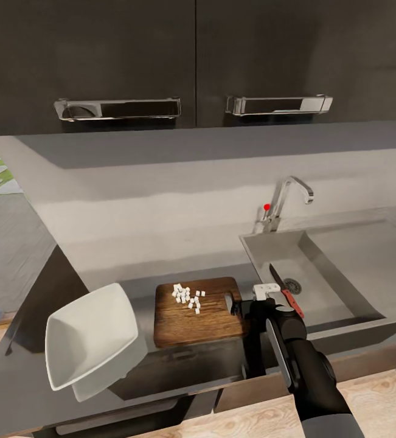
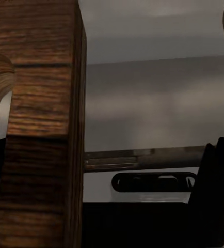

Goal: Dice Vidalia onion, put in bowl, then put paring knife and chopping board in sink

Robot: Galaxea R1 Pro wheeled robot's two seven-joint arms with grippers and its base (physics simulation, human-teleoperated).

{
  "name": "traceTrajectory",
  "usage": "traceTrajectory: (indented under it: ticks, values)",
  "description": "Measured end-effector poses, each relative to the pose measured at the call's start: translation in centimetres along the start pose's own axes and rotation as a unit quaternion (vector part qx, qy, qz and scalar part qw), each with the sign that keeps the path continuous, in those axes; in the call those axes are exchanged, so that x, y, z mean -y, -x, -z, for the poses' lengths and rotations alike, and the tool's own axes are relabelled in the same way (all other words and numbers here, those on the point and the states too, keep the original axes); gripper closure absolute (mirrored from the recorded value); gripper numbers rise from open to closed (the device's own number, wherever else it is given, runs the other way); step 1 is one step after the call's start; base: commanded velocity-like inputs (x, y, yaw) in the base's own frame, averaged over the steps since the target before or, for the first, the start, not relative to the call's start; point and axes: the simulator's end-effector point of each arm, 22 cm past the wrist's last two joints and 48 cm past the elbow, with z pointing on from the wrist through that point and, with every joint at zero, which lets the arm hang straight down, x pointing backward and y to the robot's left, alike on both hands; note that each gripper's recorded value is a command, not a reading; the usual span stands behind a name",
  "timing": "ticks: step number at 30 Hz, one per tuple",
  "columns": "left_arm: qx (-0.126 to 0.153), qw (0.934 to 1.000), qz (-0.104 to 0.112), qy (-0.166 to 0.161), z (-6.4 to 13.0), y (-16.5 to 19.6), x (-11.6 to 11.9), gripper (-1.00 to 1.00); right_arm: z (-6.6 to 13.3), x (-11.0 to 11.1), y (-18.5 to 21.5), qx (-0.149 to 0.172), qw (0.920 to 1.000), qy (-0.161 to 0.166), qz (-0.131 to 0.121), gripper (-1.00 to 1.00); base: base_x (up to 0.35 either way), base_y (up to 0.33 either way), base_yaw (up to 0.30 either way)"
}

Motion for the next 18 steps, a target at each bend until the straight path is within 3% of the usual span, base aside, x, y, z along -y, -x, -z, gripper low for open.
traceTrajectory:
  ticks: [11, 12, 18]
  values:
    - [0.000, 1.0000, 0.001, 0.000, 0.02, -0.02, 0.12, -1.00, -0.02, -0.03, 0.00, 0.000, 1.0000, -0.001, 0.000, -1.00, 0.000, 0.000, 0.000]
    - [0.000, 1.0000, 0.001, 0.000, 0.02, -0.02, 0.12, -1.00, -0.02, -0.04, 0.00, 0.000, 1.0000, -0.001, 0.000, 1.00, 0.000, 0.000, 0.000]
    - [0.000, 1.0000, 0.001, 0.000, 0.02, -0.02, 0.12, -1.00, -0.05, 0.09, -0.04, -0.001, 1.0000, -0.005, 0.005, 1.00, 0.000, 0.000, 0.000]
